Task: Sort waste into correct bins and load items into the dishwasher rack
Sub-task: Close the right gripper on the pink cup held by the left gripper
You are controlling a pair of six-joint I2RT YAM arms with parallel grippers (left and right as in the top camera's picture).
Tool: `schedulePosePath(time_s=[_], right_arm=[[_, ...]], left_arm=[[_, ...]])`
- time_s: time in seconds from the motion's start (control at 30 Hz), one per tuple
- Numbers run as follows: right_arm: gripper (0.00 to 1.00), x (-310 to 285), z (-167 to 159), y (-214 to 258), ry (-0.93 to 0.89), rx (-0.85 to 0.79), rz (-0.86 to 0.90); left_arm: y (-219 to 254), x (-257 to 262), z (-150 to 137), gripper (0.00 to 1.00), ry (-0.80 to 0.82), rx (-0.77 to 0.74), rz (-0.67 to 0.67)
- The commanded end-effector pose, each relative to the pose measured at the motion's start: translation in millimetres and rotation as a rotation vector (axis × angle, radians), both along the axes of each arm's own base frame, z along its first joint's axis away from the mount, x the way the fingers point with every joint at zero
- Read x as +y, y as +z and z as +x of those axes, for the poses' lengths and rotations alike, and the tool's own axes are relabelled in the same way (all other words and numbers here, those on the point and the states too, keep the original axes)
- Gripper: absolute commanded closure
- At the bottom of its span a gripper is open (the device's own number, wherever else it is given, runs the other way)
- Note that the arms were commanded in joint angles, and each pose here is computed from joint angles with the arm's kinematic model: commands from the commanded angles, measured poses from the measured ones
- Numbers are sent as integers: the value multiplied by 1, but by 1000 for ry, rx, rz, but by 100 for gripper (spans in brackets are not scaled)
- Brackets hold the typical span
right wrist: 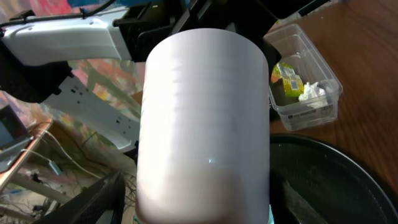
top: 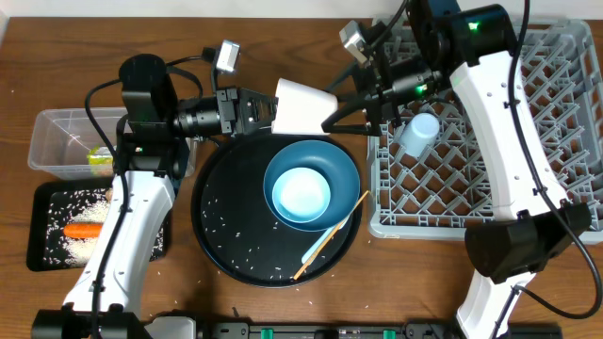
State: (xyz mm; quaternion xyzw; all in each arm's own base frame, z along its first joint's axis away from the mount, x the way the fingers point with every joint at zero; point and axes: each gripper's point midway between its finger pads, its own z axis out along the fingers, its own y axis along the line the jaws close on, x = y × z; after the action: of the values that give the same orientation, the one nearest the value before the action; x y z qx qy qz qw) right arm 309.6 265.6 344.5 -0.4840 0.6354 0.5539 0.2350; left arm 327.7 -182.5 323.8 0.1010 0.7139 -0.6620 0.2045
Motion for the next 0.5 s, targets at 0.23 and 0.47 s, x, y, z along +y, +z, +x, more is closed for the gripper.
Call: schedulePosePath(time_s=[0.23, 0.47], right_arm=[[35, 10, -11, 8, 39, -34, 28], [70, 11, -11, 8, 41, -37, 28]], left_arm=[[7, -1, -1, 94, -7, -19, -3], [7, -1, -1, 94, -8, -19, -3]])
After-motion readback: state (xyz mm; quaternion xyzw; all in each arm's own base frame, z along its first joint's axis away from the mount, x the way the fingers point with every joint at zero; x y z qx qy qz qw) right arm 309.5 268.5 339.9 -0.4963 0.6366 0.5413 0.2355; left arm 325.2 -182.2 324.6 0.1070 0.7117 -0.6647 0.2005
